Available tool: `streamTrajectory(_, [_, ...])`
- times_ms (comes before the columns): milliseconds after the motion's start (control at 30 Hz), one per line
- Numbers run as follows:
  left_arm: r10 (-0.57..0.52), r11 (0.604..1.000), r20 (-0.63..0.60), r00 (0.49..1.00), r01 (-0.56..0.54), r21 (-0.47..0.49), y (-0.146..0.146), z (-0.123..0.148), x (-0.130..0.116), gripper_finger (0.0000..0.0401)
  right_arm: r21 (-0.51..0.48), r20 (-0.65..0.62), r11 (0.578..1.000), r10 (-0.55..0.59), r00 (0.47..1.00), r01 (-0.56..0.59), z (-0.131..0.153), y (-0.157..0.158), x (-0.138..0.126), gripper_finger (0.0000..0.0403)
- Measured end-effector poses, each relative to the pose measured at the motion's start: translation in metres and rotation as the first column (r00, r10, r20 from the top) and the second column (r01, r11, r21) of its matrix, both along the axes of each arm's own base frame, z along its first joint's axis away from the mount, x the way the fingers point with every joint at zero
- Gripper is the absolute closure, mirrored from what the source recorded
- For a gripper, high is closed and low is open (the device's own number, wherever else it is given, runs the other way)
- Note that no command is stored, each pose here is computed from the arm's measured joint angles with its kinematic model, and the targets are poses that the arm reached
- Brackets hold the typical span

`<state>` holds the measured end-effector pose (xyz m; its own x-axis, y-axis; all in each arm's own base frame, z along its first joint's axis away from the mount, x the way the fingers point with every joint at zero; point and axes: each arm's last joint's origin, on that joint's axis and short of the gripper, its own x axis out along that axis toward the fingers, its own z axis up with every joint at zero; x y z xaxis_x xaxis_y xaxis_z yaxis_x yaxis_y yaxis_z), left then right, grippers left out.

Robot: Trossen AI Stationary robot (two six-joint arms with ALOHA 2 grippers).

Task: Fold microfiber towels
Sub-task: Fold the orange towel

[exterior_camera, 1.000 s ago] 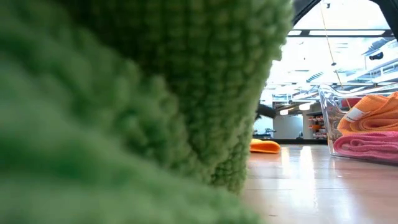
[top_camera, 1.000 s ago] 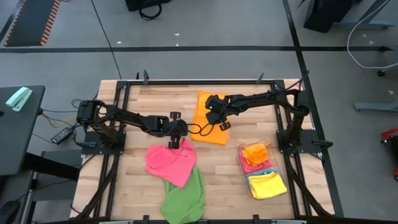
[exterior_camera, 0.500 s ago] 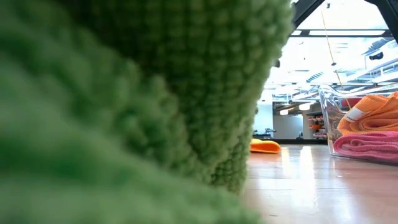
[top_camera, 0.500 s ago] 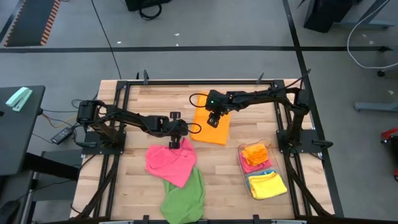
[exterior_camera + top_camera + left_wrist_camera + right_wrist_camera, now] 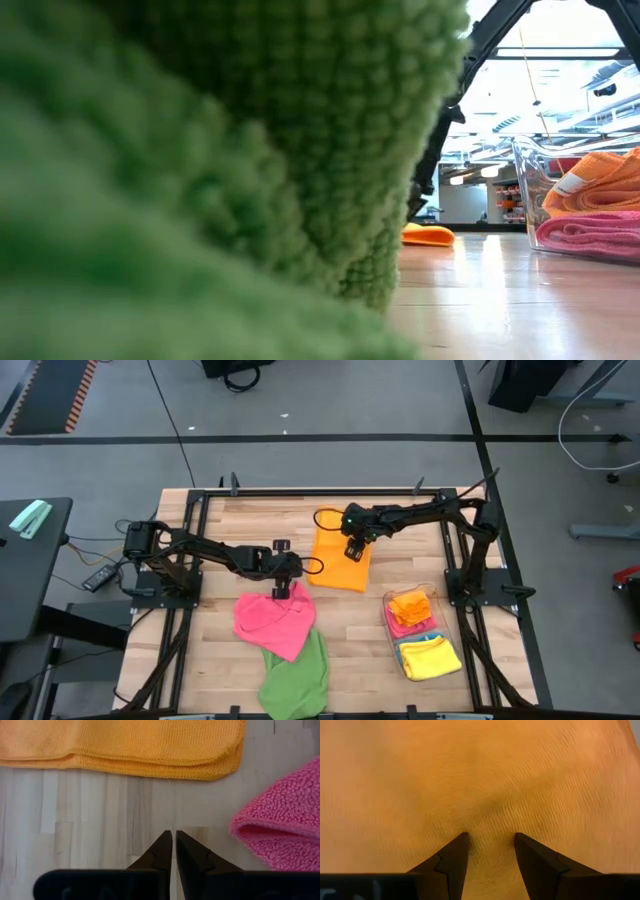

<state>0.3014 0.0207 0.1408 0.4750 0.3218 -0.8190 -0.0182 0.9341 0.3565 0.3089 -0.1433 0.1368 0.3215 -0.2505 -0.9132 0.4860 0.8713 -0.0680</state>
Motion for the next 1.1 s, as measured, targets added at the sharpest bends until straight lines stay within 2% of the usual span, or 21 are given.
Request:
streamTrajectory(200, [0.0, 1.0, 0.0, 1.0, 0.0, 0.001, 0.0, 0.0, 0.0, 0.037, -0.005, 0.047, 0.967, 0.255, 0.966, -0.256, -0.002, -0.007, -0.002, 0.0241])
streamTrajectory(367, [-0.002, 1.0, 0.0, 1.0, 0.002, 0.002, 0.0, 0.0, 0.0, 0.0365, 0.02, 0.099, 0.89, 0.451, 0.887, -0.455, -0.002, -0.004, 0.0, 0.0267])
streamTrajectory(433, [-0.002, 1.0, 0.0, 1.0, 0.002, 0.002, 0.0, 0.0, 0.0, 0.0368, -0.006, 0.078, 0.876, 0.481, 0.873, -0.482, -0.002, -0.001, 0.002, 0.0277])
streamTrajectory(567, [-0.002, 1.0, 0.0, 1.0, 0.002, 0.002, 0.0, 0.0, 0.0, 0.0376, -0.079, -0.003, 0.892, 0.446, 0.895, -0.445, 0.013, 0.002, 0.007, 0.0288])
streamTrajectory(667, [-0.007, 1.0, -0.002, 1.0, 0.007, 0.004, 0.0, 0.0, 0.0, 0.038, -0.144, 0.002, 0.905, 0.406, 0.914, -0.401, 0.034, 0.003, 0.012, 0.0288])
streamTrajectory(767, [-0.013, 1.0, -0.005, 1.0, 0.013, 0.008, 0.0, 0.0, 0.0, 0.0379, -0.15, 0.031, 0.9, 0.417, 0.908, -0.409, 0.044, 0.01, 0.015, 0.0278])
streamTrajectory(967, [-0.013, 1.0, -0.005, 1.0, 0.013, 0.008, 0.0, 0.0, 0.0, 0.0372, -0.04, 0.151, 0.838, 0.544, 0.825, -0.545, 0.042, 0.046, 0.029, 0.023])
streamTrajectory(1100, [-0.012, 1.0, -0.003, 1.0, 0.012, 0.008, 0.0, 0.0, 0.0, 0.0376, -0.068, 0.152, 0.769, 0.638, 0.755, -0.636, 0.036, 0.078, 0.037, 0.0204])
